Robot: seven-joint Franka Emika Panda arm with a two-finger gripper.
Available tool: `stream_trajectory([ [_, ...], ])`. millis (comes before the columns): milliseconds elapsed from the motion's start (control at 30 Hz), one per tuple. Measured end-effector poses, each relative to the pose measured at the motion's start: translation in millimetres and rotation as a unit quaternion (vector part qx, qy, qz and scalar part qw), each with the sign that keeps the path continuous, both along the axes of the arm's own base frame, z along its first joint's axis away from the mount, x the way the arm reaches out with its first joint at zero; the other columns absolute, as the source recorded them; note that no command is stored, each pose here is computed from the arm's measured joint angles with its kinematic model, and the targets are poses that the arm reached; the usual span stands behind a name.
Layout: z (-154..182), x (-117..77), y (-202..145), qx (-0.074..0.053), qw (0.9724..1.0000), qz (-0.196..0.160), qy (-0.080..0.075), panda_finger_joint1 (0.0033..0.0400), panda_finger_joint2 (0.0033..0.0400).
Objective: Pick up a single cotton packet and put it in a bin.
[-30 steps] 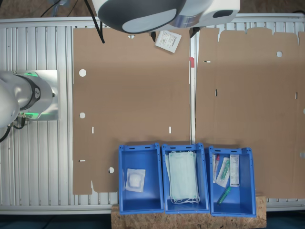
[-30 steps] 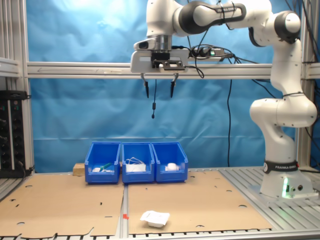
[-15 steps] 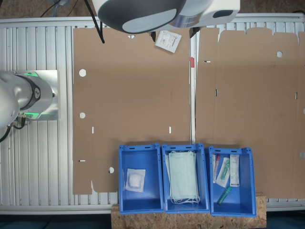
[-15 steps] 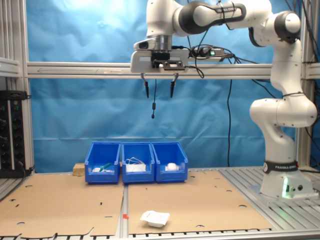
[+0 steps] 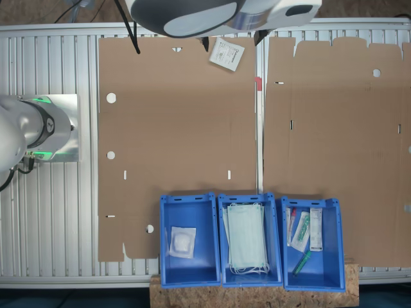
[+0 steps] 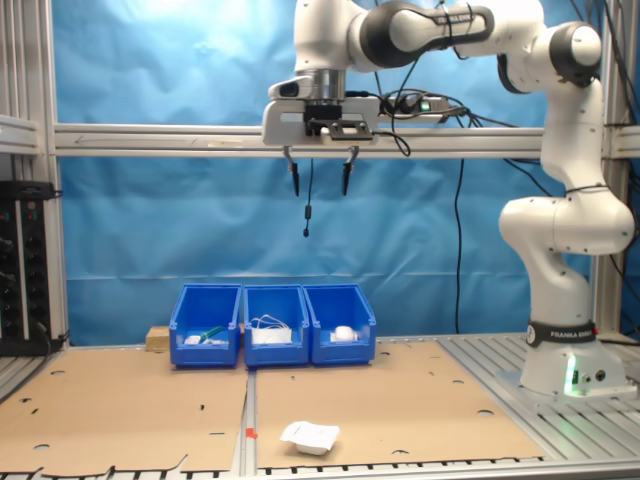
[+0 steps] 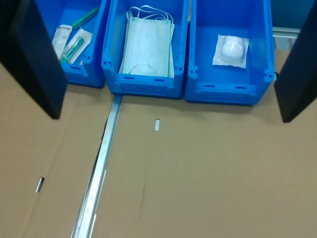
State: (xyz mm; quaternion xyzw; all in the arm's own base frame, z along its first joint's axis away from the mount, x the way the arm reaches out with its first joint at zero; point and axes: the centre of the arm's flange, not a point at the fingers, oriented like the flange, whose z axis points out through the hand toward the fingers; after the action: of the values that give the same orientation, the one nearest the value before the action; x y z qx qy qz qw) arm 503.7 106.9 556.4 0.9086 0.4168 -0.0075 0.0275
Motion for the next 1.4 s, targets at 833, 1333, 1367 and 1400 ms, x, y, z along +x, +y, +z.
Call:
stream_trajectory([
  [833, -0.8, -17.3, 60.2, -0.001, 0.9982, 0.060, 0.001, 0.0400, 0.0400],
  [1333, -2.1, -30.9, 94.6, -0.003, 0.9954, 0.096, 0.001, 0.0400, 0.0400],
  [1367, -2.3, -31.3, 95.9, -0.003, 0.9953, 0.097, 0.002, 0.0400, 0.0400],
  [1400, -2.7, -31.6, 97.0, -0.004, 0.9952, 0.098, 0.002, 0.0400, 0.0400],
])
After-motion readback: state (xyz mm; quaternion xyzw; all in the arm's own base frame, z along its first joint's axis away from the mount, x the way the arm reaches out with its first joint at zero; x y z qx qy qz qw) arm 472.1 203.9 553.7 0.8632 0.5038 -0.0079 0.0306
